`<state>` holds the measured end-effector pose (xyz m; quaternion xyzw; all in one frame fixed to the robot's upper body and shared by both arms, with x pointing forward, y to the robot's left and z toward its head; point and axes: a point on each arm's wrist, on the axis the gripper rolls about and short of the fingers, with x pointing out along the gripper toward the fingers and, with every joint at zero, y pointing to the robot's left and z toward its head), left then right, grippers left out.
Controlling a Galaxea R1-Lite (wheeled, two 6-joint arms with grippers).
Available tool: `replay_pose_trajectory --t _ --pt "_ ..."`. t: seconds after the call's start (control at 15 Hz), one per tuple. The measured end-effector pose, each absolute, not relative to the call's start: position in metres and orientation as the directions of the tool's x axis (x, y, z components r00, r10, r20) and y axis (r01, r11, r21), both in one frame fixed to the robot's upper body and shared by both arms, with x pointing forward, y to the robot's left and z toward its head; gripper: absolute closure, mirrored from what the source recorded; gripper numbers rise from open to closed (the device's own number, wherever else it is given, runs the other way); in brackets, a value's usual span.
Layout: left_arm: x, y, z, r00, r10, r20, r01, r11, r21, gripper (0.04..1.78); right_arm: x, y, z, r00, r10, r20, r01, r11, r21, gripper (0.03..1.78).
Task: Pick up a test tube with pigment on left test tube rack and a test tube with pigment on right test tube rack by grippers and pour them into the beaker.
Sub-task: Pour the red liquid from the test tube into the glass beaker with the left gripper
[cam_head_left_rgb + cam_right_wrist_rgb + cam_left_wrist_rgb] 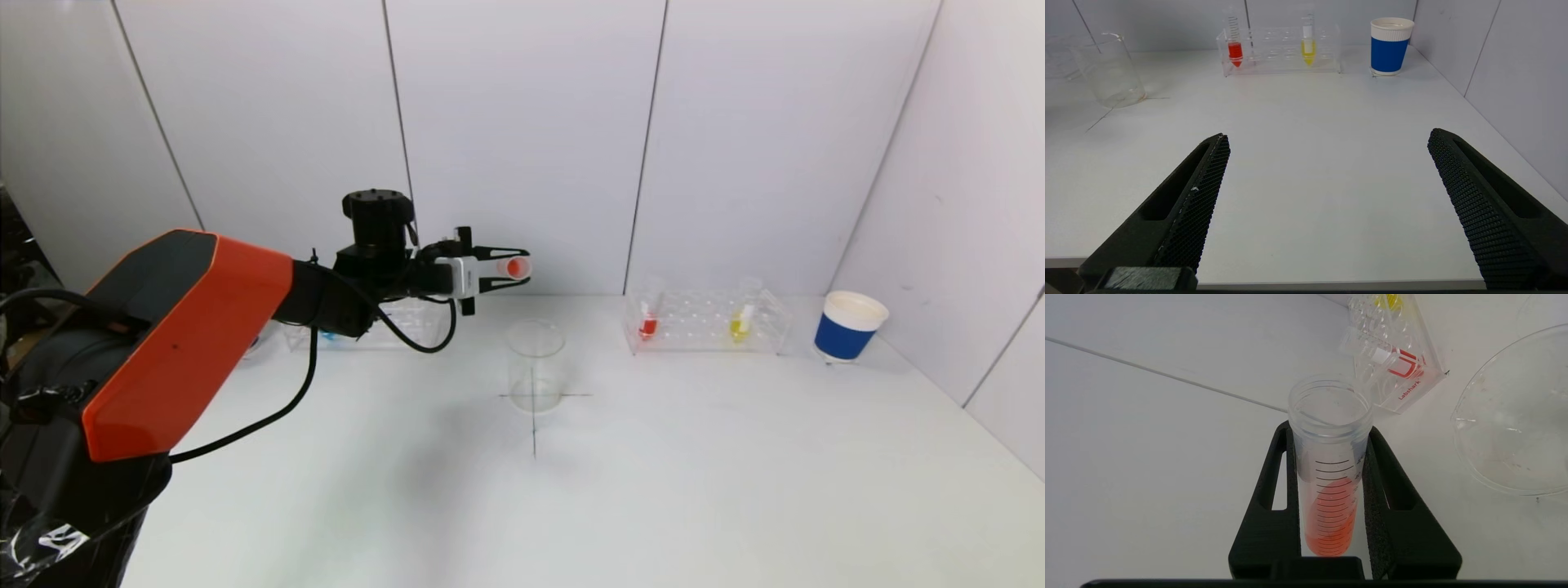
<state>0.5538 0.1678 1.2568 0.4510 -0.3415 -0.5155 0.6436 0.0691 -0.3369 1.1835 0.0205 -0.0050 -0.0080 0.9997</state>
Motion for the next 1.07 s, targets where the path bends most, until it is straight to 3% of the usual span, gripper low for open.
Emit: replay_pose_trajectory --t 1.07 --pt "0.556 0.163 1.224 0.269 -0.962 -0.039 0.165 0.006 0.986 1.37 0.069 -0.337 1.183 1.000 -0.016 0.010 0.015 0.999 0.041 0.05"
